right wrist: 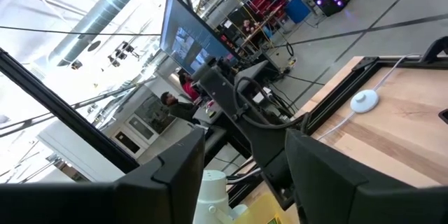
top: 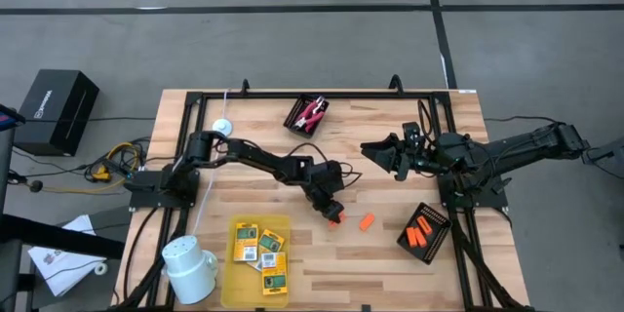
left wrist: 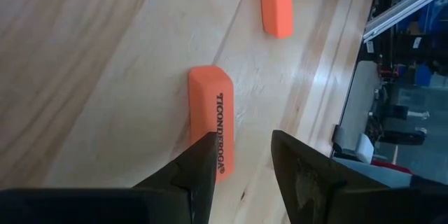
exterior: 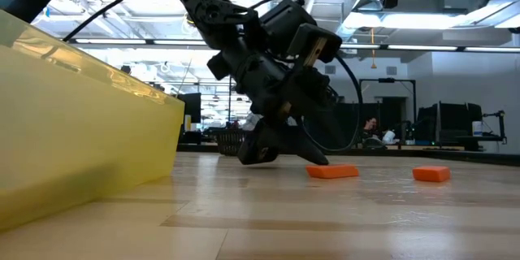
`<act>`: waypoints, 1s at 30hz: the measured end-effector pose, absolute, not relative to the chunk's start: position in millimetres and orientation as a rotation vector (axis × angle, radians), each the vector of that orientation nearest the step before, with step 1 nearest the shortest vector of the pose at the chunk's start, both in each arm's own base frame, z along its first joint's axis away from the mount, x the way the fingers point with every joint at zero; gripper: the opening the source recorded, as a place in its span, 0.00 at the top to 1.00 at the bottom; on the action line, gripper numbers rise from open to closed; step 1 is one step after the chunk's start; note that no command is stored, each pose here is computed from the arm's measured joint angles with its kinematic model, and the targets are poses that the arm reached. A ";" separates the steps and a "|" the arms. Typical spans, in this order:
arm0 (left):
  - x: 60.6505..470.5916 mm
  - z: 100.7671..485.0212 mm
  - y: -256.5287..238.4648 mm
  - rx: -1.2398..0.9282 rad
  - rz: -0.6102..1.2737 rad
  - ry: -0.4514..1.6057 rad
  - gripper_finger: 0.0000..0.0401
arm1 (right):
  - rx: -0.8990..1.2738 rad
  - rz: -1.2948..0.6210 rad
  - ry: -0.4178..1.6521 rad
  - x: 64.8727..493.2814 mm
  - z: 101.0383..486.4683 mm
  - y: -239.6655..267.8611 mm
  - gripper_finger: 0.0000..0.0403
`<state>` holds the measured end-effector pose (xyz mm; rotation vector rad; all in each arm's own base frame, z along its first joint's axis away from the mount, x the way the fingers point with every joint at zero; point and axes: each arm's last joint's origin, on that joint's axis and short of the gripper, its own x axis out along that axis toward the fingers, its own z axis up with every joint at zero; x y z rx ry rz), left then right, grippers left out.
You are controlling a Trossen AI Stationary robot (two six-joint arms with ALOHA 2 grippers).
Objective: Pick & Place School Supplies
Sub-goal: Put the orange eraser into the bottom black bin
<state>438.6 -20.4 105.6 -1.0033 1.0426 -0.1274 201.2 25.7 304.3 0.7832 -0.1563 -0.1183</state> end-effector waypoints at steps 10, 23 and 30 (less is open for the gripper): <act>433.7 100.2 -14.2 -0.966 -0.111 1.072 0.66 | 0.784 -0.118 -0.156 201.2 304.3 25.7 0.52; 420.6 86.1 -11.2 -0.993 -0.061 1.113 0.66 | 0.786 -0.117 -0.156 201.2 304.3 25.9 0.52; 422.5 87.1 -9.5 -1.023 -0.054 1.093 0.66 | 0.784 -0.117 -0.156 201.2 304.3 25.9 0.51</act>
